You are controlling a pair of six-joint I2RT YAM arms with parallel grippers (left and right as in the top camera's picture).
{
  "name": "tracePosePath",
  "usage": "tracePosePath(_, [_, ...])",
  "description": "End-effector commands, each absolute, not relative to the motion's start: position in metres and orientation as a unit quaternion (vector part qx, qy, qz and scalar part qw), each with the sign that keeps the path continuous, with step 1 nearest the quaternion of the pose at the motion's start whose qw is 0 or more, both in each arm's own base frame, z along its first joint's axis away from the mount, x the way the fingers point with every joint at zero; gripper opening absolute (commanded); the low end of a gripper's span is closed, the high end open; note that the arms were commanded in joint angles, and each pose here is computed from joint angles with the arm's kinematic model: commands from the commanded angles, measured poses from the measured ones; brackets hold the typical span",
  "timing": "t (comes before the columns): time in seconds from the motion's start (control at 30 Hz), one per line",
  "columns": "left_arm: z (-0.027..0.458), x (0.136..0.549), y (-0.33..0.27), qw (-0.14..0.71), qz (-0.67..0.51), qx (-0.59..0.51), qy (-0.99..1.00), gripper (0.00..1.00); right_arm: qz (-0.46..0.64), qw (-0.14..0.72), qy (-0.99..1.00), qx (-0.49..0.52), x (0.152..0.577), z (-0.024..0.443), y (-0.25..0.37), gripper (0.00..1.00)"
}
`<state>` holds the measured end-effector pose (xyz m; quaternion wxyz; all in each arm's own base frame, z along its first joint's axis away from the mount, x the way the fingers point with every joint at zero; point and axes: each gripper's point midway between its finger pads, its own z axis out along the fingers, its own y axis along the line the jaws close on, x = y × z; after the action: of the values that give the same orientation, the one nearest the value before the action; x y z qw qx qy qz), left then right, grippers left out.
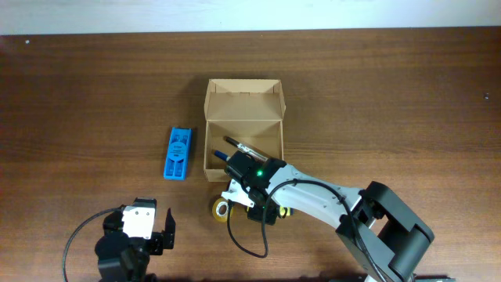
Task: Pack container
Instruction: 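Move the right gripper to the yellow highlighter and grasp it, then lift the yellow highlighter and place it into the box with the right gripper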
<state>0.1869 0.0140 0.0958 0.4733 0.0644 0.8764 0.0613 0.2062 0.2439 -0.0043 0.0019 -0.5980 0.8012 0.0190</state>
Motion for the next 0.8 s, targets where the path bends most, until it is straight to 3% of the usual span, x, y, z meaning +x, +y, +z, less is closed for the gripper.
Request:
tracePosePath(0.0, [0.094, 0.187, 0.016, 0.472, 0.07, 0.068, 0.876, 1.0, 0.053, -0.022, 0.806, -0.589, 0.189, -0.01, 0.246, 0.31])
tracePosePath(0.2, [0.094, 0.187, 0.016, 0.472, 0.07, 0.068, 0.876, 1.0, 0.07, -0.037, 0.812, -0.579, 0.178, -0.008, 0.25, 0.28])
tracePosePath(0.5, [0.094, 0.187, 0.016, 0.472, 0.07, 0.068, 0.876, 1.0, 0.07, -0.042, 0.801, -0.594, 0.156, -0.008, 0.264, 0.11])
tracePosePath(0.77, [0.094, 0.187, 0.016, 0.472, 0.07, 0.068, 0.876, 1.0, 0.072, -0.034, 0.813, -0.577, 0.156, 0.005, 0.272, 0.1])
